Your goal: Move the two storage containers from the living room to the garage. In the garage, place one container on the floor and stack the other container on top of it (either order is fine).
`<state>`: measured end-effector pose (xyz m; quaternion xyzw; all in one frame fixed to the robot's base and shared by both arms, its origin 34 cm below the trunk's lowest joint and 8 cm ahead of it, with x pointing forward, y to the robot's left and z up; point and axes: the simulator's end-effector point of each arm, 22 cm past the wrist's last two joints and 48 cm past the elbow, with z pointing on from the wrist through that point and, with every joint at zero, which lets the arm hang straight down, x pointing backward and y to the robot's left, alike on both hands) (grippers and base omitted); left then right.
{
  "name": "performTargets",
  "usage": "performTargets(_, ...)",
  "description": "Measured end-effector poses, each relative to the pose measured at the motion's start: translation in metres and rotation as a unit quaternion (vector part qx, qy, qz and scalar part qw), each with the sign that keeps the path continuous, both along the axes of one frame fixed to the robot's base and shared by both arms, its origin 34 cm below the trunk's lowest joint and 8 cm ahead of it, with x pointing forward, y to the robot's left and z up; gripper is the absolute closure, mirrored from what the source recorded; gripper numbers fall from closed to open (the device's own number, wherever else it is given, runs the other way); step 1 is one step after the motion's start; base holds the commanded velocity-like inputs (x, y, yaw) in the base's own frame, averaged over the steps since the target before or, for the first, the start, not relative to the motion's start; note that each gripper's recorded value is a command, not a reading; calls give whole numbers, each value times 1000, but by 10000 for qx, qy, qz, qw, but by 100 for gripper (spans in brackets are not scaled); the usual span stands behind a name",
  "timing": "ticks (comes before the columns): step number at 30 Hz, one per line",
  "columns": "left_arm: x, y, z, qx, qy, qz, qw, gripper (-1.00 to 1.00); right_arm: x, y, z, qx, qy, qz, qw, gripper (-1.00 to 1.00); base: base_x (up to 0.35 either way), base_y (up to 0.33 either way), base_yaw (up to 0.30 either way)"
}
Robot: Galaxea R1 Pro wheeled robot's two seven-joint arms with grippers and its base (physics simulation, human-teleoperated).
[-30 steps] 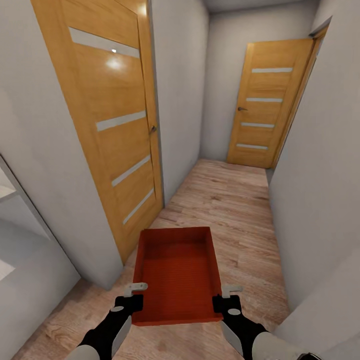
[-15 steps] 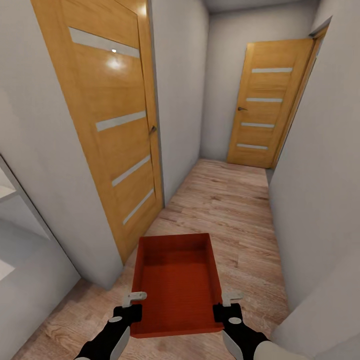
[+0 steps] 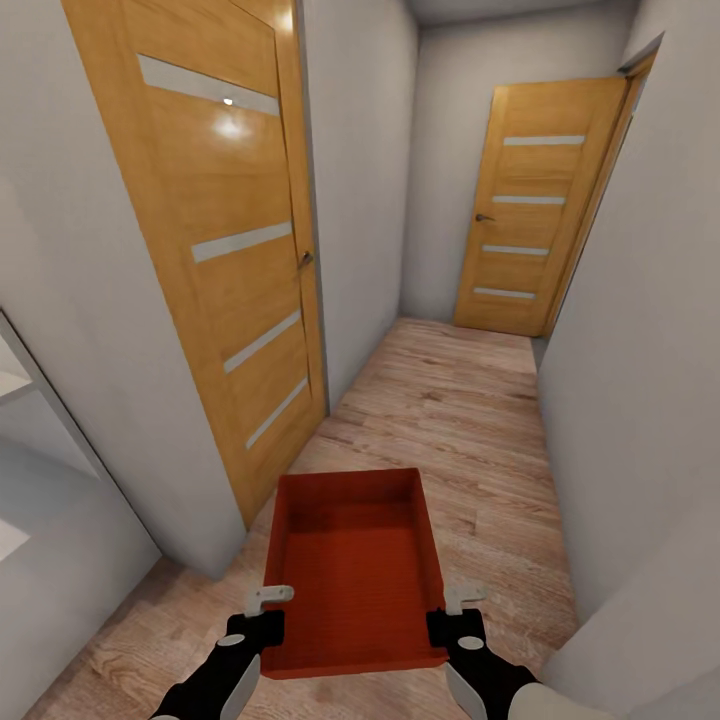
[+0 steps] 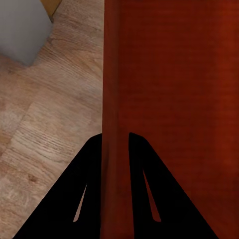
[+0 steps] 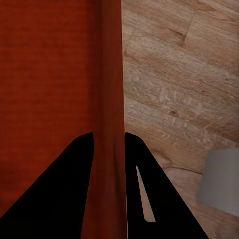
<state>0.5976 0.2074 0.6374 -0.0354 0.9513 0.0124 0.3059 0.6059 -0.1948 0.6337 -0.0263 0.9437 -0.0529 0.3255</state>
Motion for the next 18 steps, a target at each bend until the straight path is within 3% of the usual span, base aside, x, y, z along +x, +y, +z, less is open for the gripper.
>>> performTargets(13, -1, 0, 0, 1, 6, 1, 10000, 100, -1, 0, 0, 0, 7, 1, 10000, 100, 2, 0, 0)
performTargets(18, -2, 1, -1, 3, 27, -1, 10000, 100, -3, 1, -1, -2, 28, -4, 10000, 100, 244, 0, 0)
